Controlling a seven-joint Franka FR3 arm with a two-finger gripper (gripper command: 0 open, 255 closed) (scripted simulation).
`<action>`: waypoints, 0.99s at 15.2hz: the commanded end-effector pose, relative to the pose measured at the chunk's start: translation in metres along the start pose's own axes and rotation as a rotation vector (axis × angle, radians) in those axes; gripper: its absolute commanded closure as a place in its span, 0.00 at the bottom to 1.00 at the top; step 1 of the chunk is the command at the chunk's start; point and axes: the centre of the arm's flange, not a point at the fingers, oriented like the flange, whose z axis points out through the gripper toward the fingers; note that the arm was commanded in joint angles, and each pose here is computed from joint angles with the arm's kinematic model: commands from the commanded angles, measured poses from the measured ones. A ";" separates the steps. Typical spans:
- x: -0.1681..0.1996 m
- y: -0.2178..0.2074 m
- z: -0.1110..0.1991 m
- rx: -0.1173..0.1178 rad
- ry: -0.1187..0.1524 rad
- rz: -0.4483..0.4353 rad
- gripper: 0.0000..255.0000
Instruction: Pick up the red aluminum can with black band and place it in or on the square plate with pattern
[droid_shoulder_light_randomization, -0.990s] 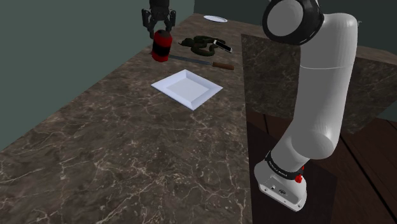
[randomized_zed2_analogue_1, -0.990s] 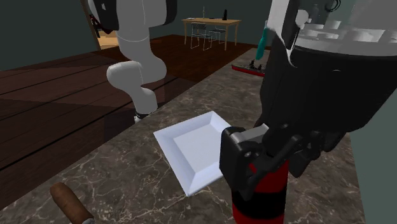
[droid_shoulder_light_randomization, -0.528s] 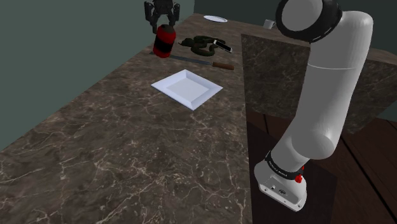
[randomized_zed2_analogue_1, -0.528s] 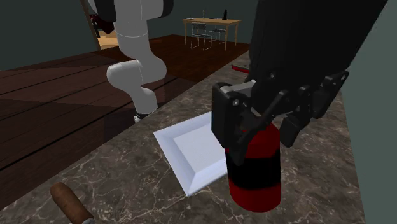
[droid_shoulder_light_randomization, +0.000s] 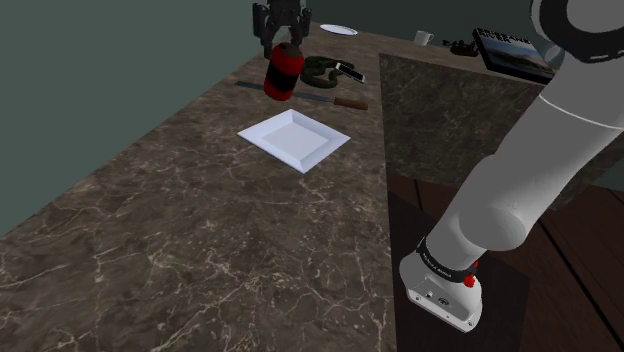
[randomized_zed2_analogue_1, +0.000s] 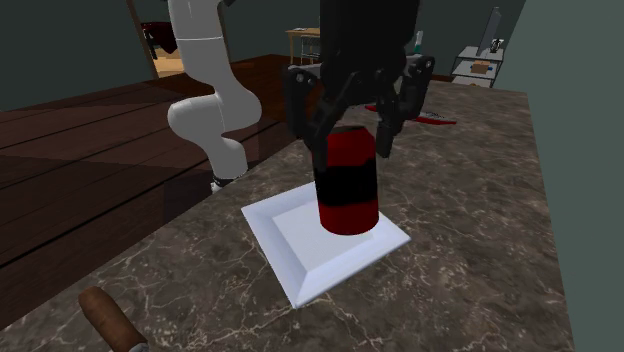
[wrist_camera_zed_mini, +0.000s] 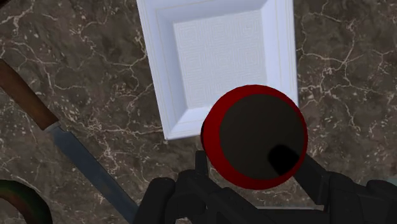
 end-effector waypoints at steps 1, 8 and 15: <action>-0.026 0.000 -0.006 0.000 0.000 0.000 1.00; -0.060 0.001 0.015 0.000 0.000 0.000 1.00; -0.060 0.001 0.052 0.000 0.000 0.000 1.00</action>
